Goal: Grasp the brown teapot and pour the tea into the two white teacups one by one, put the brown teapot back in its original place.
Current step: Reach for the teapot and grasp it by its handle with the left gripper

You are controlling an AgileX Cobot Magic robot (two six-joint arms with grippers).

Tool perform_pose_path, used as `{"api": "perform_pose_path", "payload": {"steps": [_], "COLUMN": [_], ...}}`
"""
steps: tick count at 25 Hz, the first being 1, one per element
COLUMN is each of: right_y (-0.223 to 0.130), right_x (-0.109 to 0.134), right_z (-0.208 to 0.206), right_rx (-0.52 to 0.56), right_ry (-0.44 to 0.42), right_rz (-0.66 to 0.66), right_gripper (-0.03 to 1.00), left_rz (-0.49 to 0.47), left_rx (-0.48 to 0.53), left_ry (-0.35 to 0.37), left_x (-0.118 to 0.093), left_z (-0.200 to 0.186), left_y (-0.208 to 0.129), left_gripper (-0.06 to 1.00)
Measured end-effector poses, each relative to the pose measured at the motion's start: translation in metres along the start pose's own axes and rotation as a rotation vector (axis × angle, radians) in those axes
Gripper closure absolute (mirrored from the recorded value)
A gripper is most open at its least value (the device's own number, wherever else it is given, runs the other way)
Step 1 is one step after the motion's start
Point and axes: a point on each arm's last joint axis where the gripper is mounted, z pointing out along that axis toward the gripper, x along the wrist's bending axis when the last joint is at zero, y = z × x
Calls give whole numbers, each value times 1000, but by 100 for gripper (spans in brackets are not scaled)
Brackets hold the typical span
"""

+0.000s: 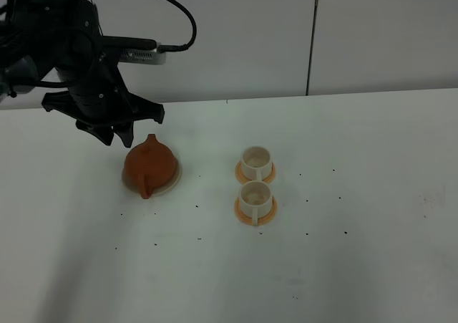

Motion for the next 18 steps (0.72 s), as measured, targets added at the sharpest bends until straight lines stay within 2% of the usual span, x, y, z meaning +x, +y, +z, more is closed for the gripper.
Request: {"api": "perform_pose_path", "payload": {"steps": [4,10,18], "right_y": [0,0,0], "right_x": [0,0,0], "right_z": [0,0,0], "right_rx": [0,0,0], "right_ry": [0,0,1], "right_rz": [0,0,0], "right_gripper": [88,87,86], "left_rz": [-4,-66,-106], "left_rx": [44,95,115], "left_ry": [-4,-32,-30], "left_x": [-7,-13,-14], "left_z": [20,42,50], "left_y": [1,2,2], "left_gripper": [57,57,57]}}
